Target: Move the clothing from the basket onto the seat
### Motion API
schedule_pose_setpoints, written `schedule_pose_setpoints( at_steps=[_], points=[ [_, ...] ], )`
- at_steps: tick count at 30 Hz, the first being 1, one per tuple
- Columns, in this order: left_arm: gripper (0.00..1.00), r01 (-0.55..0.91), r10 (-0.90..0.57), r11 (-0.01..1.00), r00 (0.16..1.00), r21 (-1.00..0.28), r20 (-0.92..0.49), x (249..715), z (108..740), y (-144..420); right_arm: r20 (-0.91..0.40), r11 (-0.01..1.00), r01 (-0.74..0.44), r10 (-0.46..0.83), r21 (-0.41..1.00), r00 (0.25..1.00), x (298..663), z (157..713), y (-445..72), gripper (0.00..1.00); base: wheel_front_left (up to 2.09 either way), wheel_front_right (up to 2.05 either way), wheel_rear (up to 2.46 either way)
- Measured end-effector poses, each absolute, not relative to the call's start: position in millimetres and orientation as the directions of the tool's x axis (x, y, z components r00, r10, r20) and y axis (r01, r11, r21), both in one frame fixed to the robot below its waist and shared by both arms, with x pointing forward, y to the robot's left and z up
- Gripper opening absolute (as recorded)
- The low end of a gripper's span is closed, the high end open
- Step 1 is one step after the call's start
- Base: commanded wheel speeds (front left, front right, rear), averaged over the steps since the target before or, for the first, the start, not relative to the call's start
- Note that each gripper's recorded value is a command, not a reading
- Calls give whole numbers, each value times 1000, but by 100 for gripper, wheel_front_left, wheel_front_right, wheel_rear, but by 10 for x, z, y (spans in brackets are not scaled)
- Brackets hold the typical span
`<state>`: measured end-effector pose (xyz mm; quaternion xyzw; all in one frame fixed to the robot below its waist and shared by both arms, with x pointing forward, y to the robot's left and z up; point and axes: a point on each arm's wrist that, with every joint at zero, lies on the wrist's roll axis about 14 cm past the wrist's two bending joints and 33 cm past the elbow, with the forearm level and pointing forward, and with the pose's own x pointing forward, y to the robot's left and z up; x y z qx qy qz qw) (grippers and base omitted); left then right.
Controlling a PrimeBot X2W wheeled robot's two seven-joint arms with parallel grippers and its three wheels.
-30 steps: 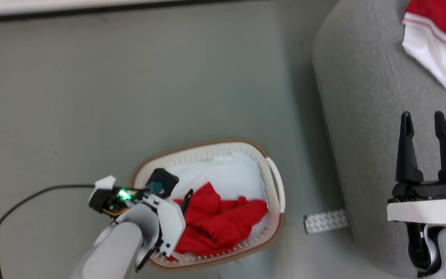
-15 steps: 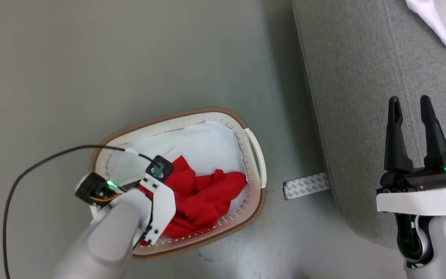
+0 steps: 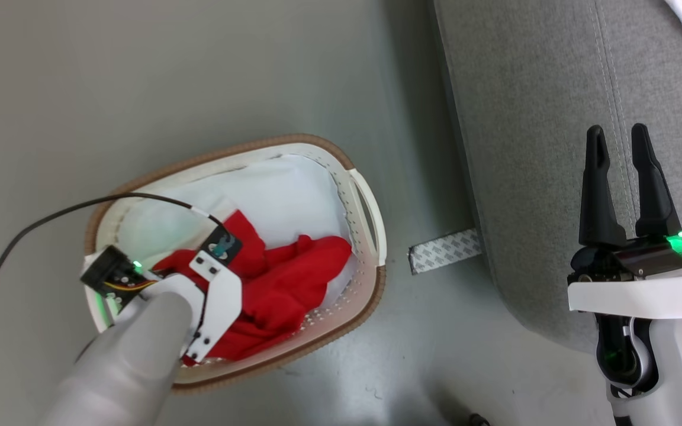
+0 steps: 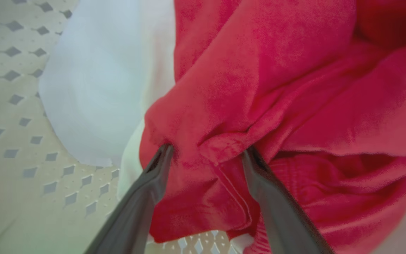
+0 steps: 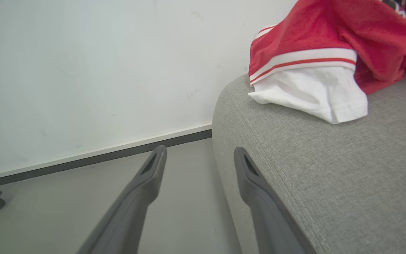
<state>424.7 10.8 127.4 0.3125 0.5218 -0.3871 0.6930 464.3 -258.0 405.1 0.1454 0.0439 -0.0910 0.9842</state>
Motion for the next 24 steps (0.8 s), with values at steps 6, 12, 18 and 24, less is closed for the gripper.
schedule_pose_setpoints(
  at_steps=[6, 12, 18, 24],
  points=[
    [73, 872, -199, 490, 125, 12, -972, 4223, 1035, 106, -145, 936, 219, -185, 276, 972, 4632, 3916, -2648, 100, 0, 0, 0],
    [0, 869, -248, 496, 135, -6, -959, 4221, 970, -10, -167, 935, 240, -201, 263, 965, 4605, 3836, -2706, 100, 0, 0, 0],
    [0, 843, -369, 536, 184, -47, -911, 4296, 1325, -300, -133, 937, 236, -207, 256, 969, 4607, 3982, -2730, 100, 0, 0, 0],
    [0, 793, -469, 604, 273, -79, -840, 4365, 1840, -441, -96, 941, 228, -210, 251, 973, 4519, 4196, -2718, 100, 0, 0, 0]
  ],
)
